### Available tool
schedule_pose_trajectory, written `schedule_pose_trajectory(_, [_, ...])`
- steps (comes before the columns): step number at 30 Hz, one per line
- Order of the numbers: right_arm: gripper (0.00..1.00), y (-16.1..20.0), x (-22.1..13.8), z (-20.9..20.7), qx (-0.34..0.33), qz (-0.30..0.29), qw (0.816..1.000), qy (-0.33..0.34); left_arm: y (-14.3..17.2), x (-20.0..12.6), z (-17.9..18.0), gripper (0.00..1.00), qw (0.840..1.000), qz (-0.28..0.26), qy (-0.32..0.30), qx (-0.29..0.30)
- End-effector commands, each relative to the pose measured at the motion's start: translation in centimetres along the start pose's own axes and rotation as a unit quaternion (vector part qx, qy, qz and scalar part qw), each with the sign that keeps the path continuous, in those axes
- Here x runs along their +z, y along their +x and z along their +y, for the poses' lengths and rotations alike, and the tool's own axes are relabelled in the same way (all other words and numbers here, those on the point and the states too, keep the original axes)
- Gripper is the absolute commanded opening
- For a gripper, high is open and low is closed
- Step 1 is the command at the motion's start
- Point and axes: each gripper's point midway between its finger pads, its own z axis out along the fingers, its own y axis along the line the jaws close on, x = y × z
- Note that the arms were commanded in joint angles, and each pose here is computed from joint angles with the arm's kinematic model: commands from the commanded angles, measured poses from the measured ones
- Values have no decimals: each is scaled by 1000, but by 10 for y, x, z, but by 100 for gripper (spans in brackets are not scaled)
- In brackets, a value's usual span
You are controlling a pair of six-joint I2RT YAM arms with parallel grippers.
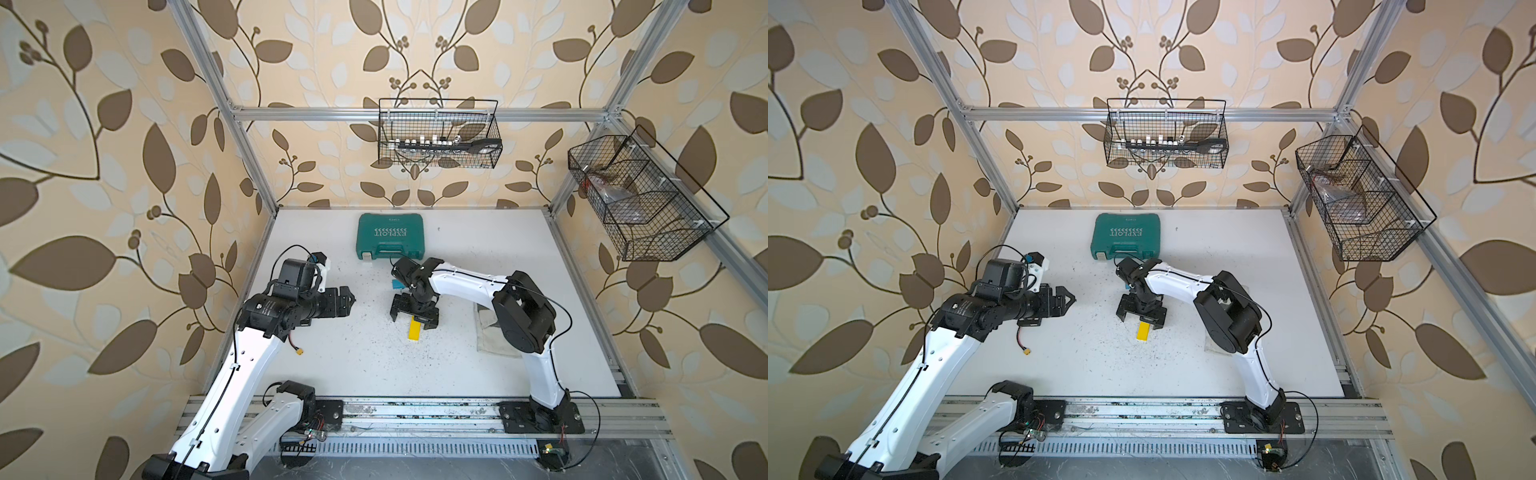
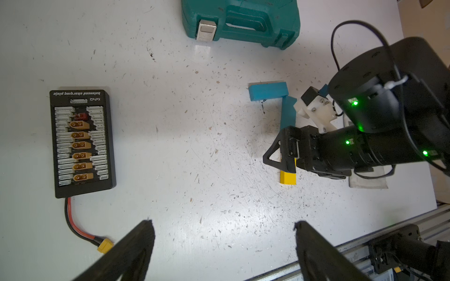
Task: Assemble the number 7 with building blocks
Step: Assemble the building block at the center of the board, then reset both arms
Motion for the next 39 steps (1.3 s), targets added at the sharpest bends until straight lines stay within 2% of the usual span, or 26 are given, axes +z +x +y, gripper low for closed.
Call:
schedule_pose_trajectory(1, [100,7,-33,-8,3,-27,1000,5,-8,-1,-1,95,1000,-16,-3,-1])
schedule_pose_trajectory(2, [100,8,-53,-6,0,-42,999,-12,-12,2,1,98,1000,-20,-8,-1])
schedule_pose_trajectory(5, [100,-12,-123,-17,-23,-121,989,-80,-35,18,12,99,998,-23,-49,7])
schedule_pose_trajectory(7, [100,-45,-167,-35,-54,-173,973,-145,-54,33,20,99,996,-18,-81,25])
schedule_pose_trajectory(8, [99,-66,-188,-43,-90,-202,956,-193,-66,40,29,99,994,-23,-102,26])
schedule_pose_trajectory(9, [99,-86,-201,-63,-113,-224,946,-204,-78,49,37,99,993,-36,-106,27])
schedule_pose_trajectory(10, [100,-104,-205,-92,-112,-242,947,-178,-89,55,47,99,992,-56,-107,20])
schedule_pose_trajectory(13, [99,-153,-194,-178,-119,-299,941,-104,-111,74,97,99,990,-101,-91,-36])
schedule_pose_trajectory(15, [99,-177,-188,-219,-114,-358,923,-89,-116,86,137,99,987,-112,-97,-66])
schedule_pose_trajectory(16, [100,-185,-188,-232,-114,-390,910,-82,-116,93,147,99,987,-113,-98,-66])
schedule_pose_trajectory(20, [99,-208,-198,-280,-96,-538,837,-18,-113,126,184,99,981,-128,-134,-55])
schedule_pose_trajectory(21, [99,-211,-197,-291,-83,-556,827,-5,-112,131,191,99,978,-142,-141,-59])
schedule_pose_trajectory(24, [100,-218,-194,-298,-67,-563,823,-1,-105,143,203,99,972,-165,-157,-51])
schedule_pose_trajectory(27, [100,-215,-198,-284,-66,-592,802,-53,-87,155,209,99,974,-161,-144,-63])
schedule_pose_trajectory(29, [99,-209,-197,-279,-72,-596,798,-60,-80,153,210,99,972,-170,-144,-71])
schedule_pose_trajectory(30, [100,-204,-196,-278,-75,-597,796,-60,-81,150,206,99,971,-187,-136,-57])
schedule_pose_trajectory(32, [100,-194,-193,-280,-79,-595,798,-56,-79,149,206,99,967,-207,-137,-59])
schedule_pose_trajectory(34, [99,-183,-175,-283,-93,-591,800,-34,-80,157,199,99,973,-194,-113,-44])
schedule_pose_trajectory(35, [99,-179,-162,-288,-89,-596,797,-23,-80,160,196,99,976,-189,-101,-38])
schedule_pose_trajectory(36, [100,-180,-167,-289,-82,-615,783,-27,-81,158,195,99,975,-194,-100,-36])
schedule_pose_trajectory(38, [99,-184,-167,-286,-91,-622,778,-9,-80,152,189,99,970,-217,-105,-21])
schedule_pose_trajectory(39, [99,-188,-156,-286,-91,-611,786,-7,-77,150,185,99,966,-230,-114,-7])
